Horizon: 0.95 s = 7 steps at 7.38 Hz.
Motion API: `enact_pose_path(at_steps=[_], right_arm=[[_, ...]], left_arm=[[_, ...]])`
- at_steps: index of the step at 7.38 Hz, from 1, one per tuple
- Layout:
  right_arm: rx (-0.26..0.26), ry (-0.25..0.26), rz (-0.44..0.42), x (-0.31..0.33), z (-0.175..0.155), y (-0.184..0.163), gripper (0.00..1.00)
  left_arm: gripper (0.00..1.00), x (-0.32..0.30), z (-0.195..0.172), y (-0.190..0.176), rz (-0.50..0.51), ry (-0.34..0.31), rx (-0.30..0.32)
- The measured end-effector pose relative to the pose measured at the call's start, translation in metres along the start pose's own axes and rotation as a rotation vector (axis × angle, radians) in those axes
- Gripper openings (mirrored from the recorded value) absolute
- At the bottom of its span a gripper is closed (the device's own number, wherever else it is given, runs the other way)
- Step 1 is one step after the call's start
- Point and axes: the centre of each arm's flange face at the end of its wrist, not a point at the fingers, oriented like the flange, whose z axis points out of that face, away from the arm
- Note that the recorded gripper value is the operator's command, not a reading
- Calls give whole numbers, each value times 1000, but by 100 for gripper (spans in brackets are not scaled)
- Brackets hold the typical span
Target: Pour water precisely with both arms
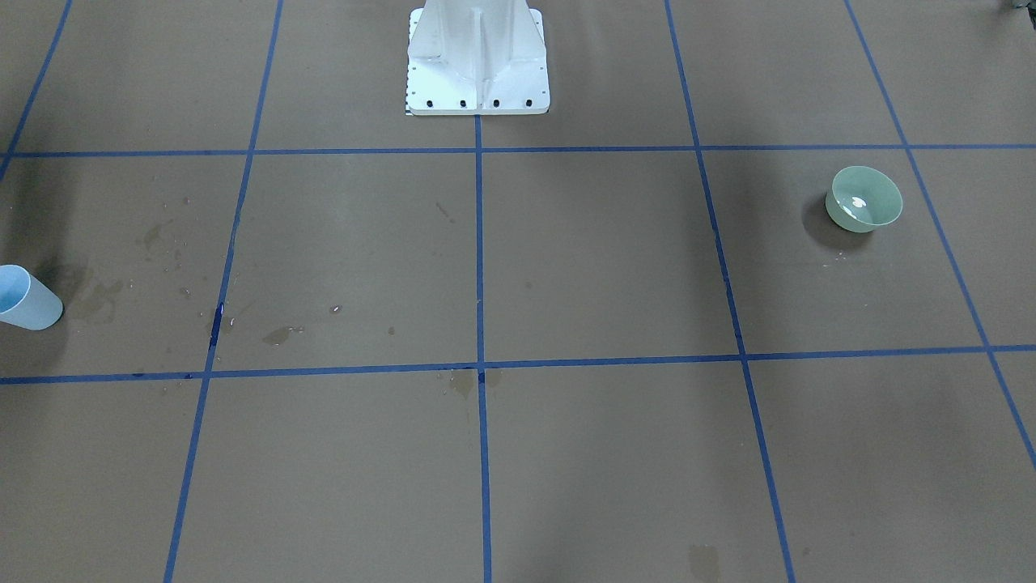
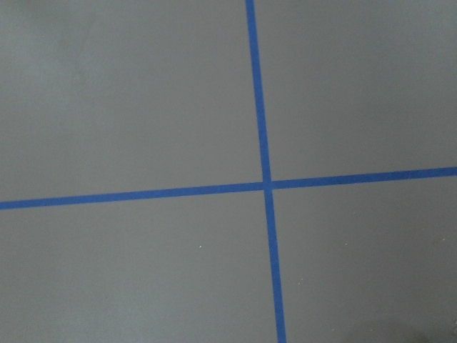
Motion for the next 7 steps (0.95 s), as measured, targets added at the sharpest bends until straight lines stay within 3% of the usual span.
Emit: enact_pose_path(at_steps=[7], right_arm=[[-41,9,60,7,-9,19,99]], left_arm=[[100,-4,3,30,-36,-1,7]])
